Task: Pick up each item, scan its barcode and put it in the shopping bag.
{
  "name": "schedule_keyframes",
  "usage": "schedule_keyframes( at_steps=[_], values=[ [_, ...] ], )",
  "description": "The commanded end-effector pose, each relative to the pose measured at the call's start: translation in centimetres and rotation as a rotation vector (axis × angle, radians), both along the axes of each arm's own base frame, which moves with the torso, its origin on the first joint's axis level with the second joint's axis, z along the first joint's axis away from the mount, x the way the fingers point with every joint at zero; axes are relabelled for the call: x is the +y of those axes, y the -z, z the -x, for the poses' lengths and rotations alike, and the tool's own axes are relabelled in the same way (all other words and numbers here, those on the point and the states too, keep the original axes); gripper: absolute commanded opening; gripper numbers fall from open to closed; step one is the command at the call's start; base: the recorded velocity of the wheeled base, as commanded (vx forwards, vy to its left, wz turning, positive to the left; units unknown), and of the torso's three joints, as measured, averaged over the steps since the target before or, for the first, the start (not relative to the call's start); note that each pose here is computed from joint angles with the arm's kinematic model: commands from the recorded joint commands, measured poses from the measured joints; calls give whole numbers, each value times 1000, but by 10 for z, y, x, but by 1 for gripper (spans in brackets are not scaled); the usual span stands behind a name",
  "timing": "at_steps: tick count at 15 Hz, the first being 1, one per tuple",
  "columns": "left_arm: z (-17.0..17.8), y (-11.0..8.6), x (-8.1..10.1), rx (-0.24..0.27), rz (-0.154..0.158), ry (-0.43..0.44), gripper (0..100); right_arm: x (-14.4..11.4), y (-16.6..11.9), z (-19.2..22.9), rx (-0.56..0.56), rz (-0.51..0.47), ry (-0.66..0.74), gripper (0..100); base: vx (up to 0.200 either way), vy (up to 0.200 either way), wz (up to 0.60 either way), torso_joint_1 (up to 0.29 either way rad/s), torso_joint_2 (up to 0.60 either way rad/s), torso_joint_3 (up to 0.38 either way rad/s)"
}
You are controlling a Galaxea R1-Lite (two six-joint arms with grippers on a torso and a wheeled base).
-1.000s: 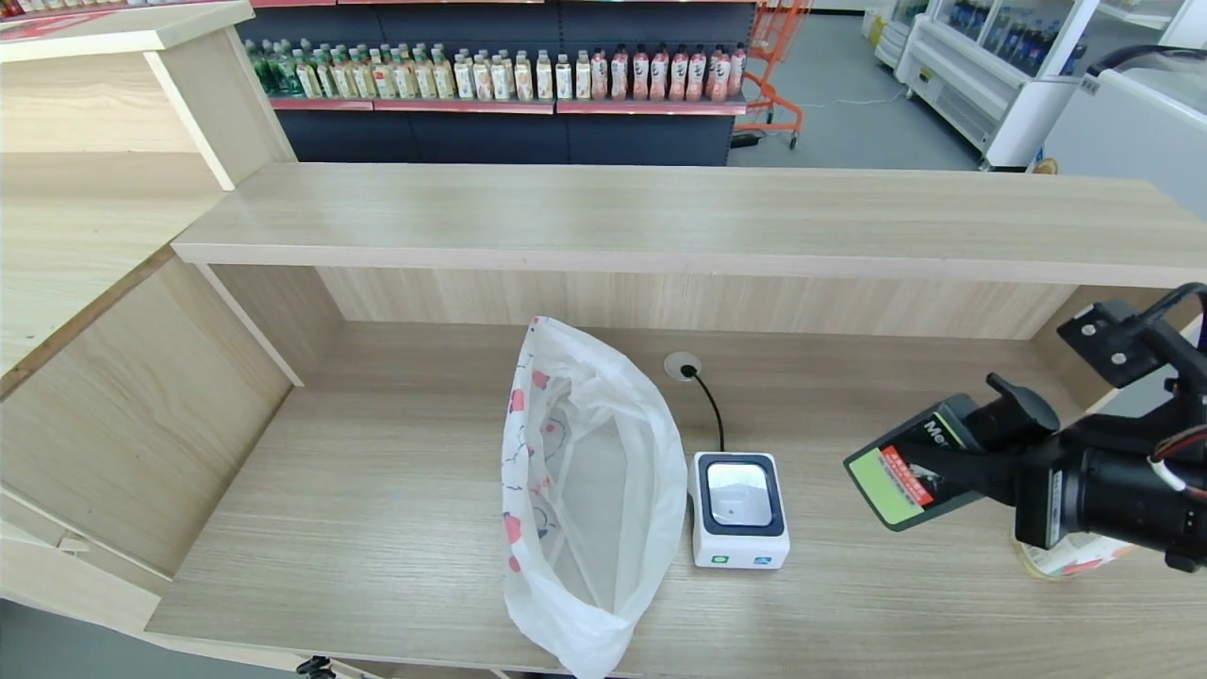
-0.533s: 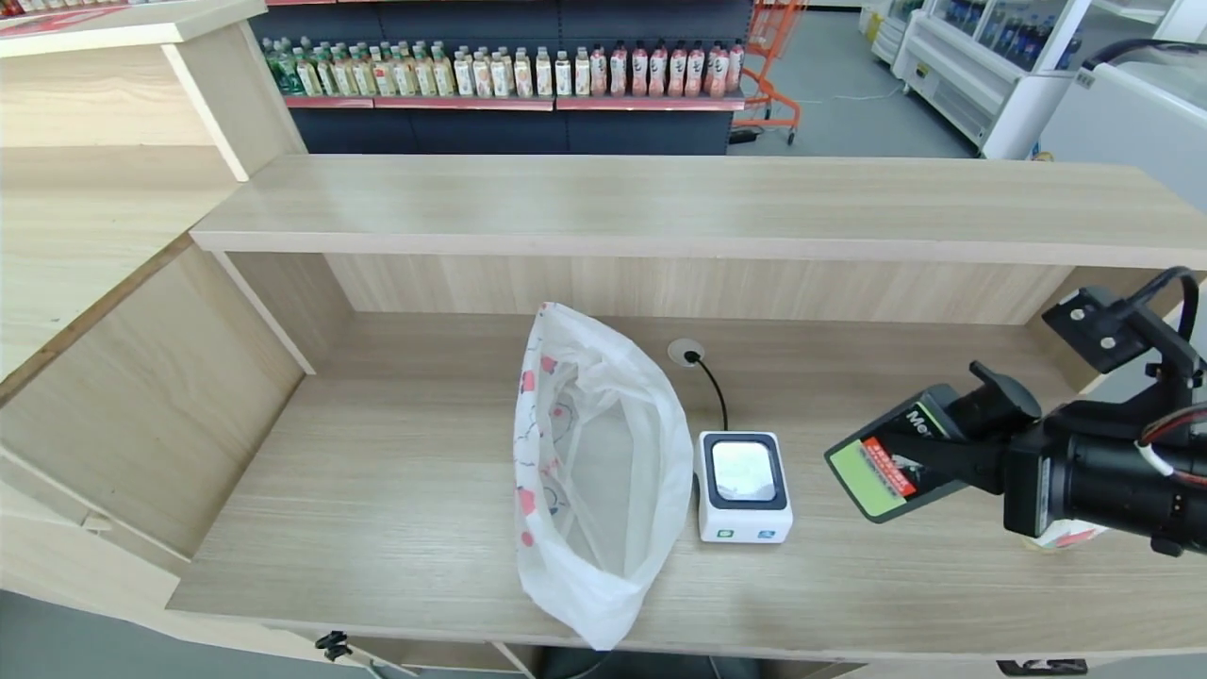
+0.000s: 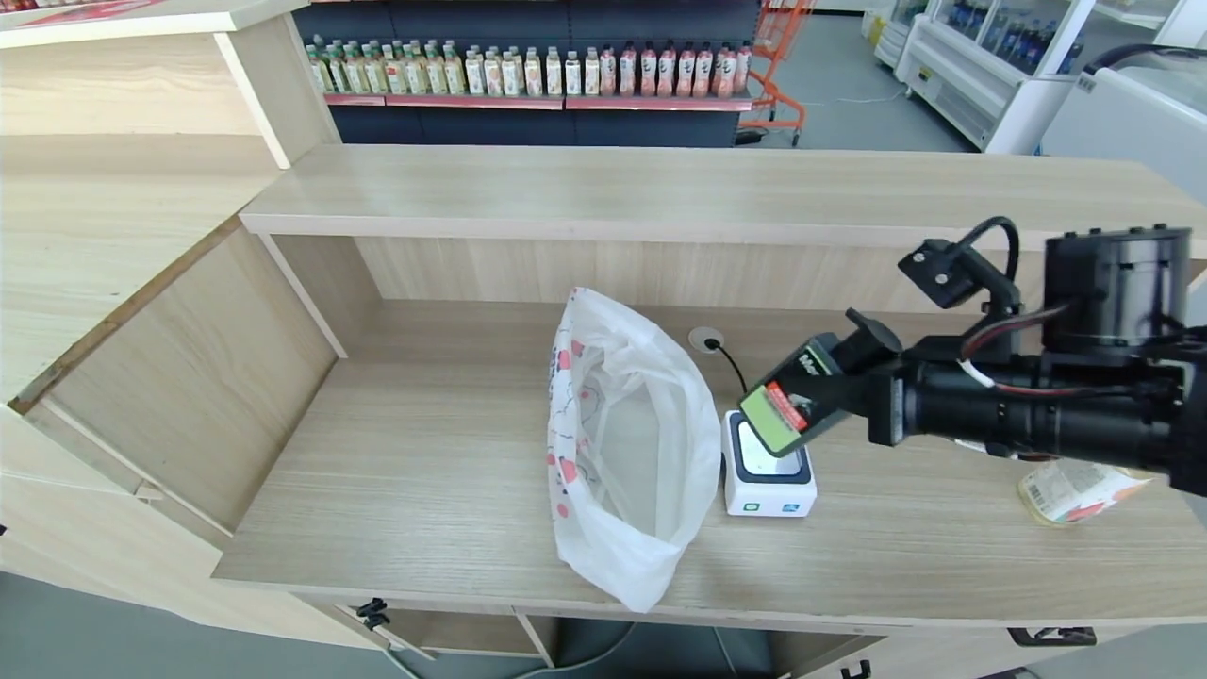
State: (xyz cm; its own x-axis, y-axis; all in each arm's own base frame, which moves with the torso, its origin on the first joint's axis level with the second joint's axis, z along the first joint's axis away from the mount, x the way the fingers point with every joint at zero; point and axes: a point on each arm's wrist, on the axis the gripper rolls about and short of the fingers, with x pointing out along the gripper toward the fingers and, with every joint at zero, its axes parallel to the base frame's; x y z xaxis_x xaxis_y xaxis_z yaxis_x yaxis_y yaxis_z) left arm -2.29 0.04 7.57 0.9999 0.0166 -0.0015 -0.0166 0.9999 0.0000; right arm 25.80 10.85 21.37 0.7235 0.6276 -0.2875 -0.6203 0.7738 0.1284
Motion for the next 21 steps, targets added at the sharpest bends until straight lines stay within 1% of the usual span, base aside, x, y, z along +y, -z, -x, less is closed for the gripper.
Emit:
schedule_keyframes(
  at_steps=[1,2,4,7,10,11,15,17,21],
  values=[
    [0,0,0,0,0,0,100,32,21,-50,22,-10,-28,0,0,0,0,0,0,0],
    [0,0,0,0,0,0,100,42,24,-54,31,-13,-49,0,0,0,0,0,0,0],
    [0,0,0,0,0,0,100,68,40,-62,41,4,-102,0,0,0,0,0,0,0],
    [0,0,0,0,0,-2,100,92,75,-80,-4,2,-144,0,0,0,0,0,0,0],
    [0,0,0,0,0,0,100,107,99,-100,-70,88,-184,0,0,0,0,0,0,0],
    [0,0,0,0,0,0,100,117,107,-109,-105,114,-205,0,0,0,0,0,0,0],
    [0,0,0,0,0,0,100,127,121,-124,-182,177,-234,0,0,0,0,0,0,0],
    [0,0,0,0,0,0,100,131,133,-129,-240,220,-254,0,0,0,0,0,0,0],
    [0,0,0,0,0,0,100,139,141,-139,-309,246,-268,0,0,0,0,0,0,0]
  ],
)
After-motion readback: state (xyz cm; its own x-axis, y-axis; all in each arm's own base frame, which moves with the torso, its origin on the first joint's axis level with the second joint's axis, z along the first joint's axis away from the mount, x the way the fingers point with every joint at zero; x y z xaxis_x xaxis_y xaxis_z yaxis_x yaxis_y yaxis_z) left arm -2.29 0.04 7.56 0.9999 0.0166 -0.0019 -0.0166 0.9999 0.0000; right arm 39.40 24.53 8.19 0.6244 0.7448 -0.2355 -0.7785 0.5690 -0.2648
